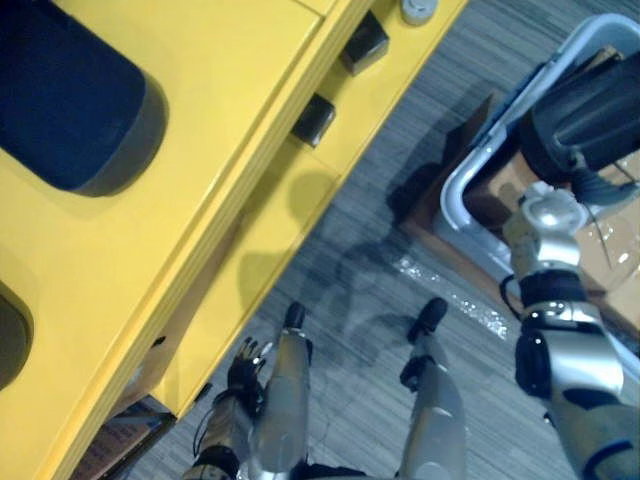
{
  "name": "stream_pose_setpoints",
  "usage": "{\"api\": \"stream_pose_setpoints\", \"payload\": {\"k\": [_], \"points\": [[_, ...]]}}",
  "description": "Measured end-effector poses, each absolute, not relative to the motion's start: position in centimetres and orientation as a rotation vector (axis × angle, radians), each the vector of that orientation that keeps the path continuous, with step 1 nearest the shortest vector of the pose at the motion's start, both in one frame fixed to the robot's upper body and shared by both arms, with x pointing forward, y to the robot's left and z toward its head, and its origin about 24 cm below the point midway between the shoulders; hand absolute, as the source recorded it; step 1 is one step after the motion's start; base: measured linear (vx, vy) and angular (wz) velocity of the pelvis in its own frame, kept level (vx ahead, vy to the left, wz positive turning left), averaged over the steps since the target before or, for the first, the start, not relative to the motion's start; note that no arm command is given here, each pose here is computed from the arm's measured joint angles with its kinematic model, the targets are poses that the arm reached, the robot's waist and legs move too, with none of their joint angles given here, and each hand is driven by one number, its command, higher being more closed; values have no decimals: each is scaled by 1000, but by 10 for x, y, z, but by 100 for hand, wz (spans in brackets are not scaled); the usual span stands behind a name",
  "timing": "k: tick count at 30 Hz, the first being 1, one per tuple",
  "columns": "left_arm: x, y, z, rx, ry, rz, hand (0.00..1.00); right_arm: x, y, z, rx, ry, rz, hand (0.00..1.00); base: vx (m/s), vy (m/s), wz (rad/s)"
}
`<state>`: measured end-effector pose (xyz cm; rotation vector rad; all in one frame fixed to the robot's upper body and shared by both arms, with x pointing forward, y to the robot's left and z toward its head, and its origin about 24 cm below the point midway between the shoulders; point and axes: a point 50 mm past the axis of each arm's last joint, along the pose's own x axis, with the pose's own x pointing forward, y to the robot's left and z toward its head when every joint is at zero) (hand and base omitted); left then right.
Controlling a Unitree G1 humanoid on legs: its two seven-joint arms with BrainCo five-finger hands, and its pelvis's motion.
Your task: Walk over and take plastic housings, then place them on the shelf
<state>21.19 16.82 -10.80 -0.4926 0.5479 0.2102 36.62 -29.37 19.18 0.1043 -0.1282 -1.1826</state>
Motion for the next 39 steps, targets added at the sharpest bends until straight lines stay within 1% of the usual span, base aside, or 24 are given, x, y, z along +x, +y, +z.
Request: {"api": "stream_pose_setpoints", "payload": {"k": [2, 3, 8, 13, 22, 28, 33, 39], "points": [[212, 168, -108, -509, 542, 213, 0, 366, -298, 195, 66, -121, -1171, 0, -31, 0, 3], [212, 169, -108, -518, 540, 215, 0, 367, -299, 197, 52, -119, -1166, 100, 0, 0, 0], [212, 168, -107, -522, 534, 207, 0, 366, -308, 198, -9, -82, -1166, 100, 2, 1, 1], [212, 168, -107, -521, 533, 207, 0, 363, -324, 197, -77, 2, -1148, 100, 0, 0, 0], [213, 168, -107, -518, 530, 206, 0, 361, -335, 194, -158, 72, -1115, 100, -15, 0, 0], [212, 168, -107, -515, 532, 205, 0, 361, -336, 192, -219, 101, -1104, 100, 0, 0, 0], [212, 169, -108, -497, 543, 199, 0, 361, -338, 183, -276, 170, -1042, 100, 13, -13, -4], [211, 171, -109, -481, 561, 201, 0, 356, -346, 173, -289, 181, -1002, 100, 2, -7, -2]]}}
